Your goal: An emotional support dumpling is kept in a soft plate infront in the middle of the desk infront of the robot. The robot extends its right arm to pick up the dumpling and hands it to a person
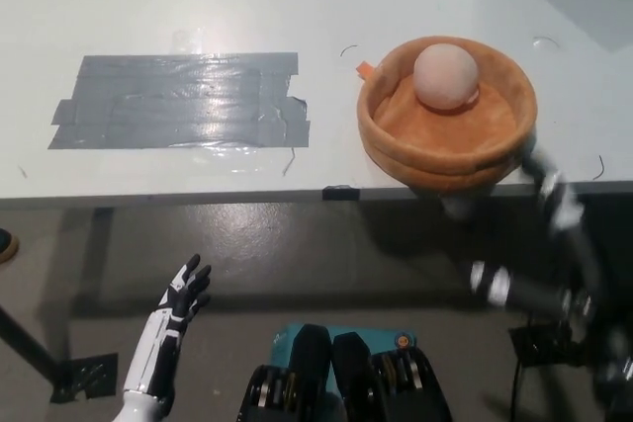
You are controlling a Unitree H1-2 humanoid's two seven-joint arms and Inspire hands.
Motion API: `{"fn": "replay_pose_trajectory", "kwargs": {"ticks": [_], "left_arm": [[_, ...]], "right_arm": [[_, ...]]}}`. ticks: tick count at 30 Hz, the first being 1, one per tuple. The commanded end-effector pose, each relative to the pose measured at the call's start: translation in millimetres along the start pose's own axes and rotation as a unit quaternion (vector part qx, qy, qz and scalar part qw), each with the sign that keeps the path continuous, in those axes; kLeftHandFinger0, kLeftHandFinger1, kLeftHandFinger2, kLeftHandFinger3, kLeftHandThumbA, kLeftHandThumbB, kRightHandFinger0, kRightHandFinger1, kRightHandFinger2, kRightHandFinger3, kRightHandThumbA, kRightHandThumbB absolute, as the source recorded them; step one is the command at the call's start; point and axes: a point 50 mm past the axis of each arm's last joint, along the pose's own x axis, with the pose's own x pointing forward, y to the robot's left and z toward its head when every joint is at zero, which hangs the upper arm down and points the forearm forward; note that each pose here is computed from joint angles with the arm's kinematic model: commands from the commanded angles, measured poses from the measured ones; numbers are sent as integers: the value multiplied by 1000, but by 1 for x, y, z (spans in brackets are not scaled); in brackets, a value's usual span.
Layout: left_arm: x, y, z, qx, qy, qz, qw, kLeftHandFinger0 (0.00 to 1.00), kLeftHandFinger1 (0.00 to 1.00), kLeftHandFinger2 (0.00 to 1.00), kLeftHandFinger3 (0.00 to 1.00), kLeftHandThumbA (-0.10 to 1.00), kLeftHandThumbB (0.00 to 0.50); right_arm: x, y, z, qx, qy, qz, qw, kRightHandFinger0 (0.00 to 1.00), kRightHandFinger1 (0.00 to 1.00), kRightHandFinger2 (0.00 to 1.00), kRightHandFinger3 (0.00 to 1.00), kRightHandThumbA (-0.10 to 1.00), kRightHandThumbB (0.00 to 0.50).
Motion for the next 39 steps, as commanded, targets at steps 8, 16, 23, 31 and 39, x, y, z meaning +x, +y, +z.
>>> {"fn": "replay_pose_trajectory", "kwargs": {"ticks": [8, 16, 23, 31, 39], "left_arm": [[-9, -3, 12, 27, -29, -10, 999, 1000, 1000, 1000, 1000, 1000, 232], [-6, -9, 14, 52, -32, -34, 998, 1000, 1000, 1000, 1000, 1000, 215], [-3, -10, 16, 67, -30, -41, 996, 1000, 1000, 1000, 1000, 989, 193], [-2, -8, 18, 72, -34, -43, 996, 1000, 1000, 1000, 1000, 959, 178], [1, -7, 21, 75, -36, -47, 995, 1000, 1000, 1000, 1000, 983, 199]], "right_arm": [[180, -46, 4, -209, 116, 88, 967, 1000, 1000, 1000, 1000, 897, 291], [250, -32, -40, -255, 234, 148, 927, 1000, 1000, 1000, 1000, 910, 326], [276, -16, -53, -280, 281, 158, 904, 1000, 1000, 1000, 1000, 880, 334], [283, 5, -59, -300, 285, 175, 893, 1000, 1000, 1000, 1000, 898, 359], [281, 8, -56, -313, 278, 176, 891, 1000, 1000, 1000, 1000, 916, 352]]}}
